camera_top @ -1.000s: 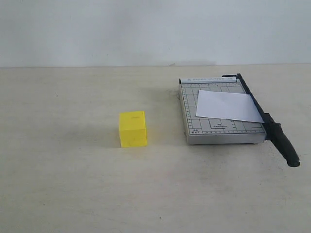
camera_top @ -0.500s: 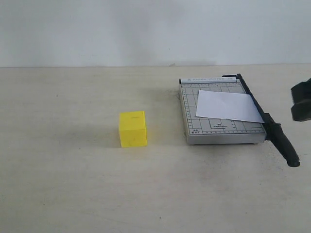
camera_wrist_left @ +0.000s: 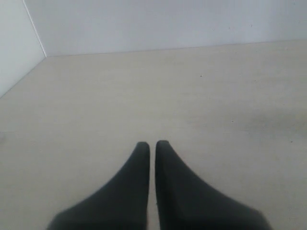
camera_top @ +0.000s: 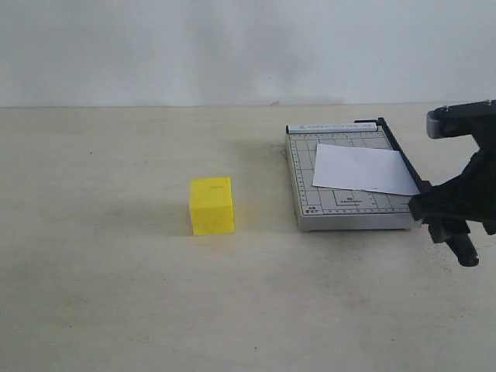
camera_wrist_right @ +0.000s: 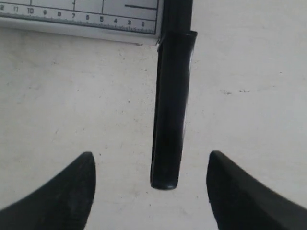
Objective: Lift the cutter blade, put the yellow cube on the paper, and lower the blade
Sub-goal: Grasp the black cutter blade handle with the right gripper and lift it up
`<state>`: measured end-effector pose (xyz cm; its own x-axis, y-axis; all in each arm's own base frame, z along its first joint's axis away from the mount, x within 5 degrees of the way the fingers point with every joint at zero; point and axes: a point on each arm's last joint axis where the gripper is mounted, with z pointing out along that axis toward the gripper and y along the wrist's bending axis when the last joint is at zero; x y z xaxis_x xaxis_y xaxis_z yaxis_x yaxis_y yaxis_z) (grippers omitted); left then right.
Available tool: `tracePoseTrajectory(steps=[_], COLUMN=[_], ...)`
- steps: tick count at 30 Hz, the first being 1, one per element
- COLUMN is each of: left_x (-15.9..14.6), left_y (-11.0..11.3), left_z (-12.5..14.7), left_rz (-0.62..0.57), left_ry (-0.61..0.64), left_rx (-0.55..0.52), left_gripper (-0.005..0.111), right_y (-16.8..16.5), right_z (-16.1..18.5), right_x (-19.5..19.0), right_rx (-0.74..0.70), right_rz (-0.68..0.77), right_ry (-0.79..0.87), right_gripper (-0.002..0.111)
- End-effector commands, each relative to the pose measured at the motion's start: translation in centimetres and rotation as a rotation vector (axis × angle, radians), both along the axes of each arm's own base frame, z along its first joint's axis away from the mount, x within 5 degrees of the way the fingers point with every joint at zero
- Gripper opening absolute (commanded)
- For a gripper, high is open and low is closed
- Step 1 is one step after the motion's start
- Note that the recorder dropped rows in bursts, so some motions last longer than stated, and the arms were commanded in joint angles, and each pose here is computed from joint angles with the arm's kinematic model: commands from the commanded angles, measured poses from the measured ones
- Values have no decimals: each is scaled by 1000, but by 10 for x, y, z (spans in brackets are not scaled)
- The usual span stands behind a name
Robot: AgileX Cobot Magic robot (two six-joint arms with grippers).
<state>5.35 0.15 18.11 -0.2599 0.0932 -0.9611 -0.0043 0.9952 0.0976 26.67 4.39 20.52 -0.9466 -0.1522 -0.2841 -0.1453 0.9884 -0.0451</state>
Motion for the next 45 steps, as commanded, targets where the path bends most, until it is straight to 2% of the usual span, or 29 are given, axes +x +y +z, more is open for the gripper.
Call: tracePoseTrajectory(steps=[1,9,15,17,20,24,29,31,33,45], left_x=[0,0,0,0,0,0,0,0,0,0], left_y=[0,0,0,0,0,0,0,0,0,0], left_z=[2,2,2,2,2,2,2,2,2,2], left_rz=[4,4,4,4,4,4,4,4,4,4], left_ry=[-11,-11,-11,-11,-11,-11,-11,-11,-11,-11], left_rx=[-7,-7,-7,-7,-7,-7,-7,-7,-7,-7], left_gripper=[4,4,4,4,4,4,4,4,4,4], right_y=[1,1,2,2,0,-9,-11,-9,-8,-6], right_z=[-15,-45,-50,-50,-50,-50,-45,-32,-11,79], right_x=[14,26,31,32,33,30,30,31,30,16], right_rx=[-20,-61,-52,-52,-72,-162,-186,-160,-131,-27], right_rz=[30,70,70,62,51,20,16,19,23,40], right_ry=[-24,11,-16,-28,-34,-4,-25,-91,-194,-606], right_gripper=[63,63,62,58,35,16,12,8,-1,0])
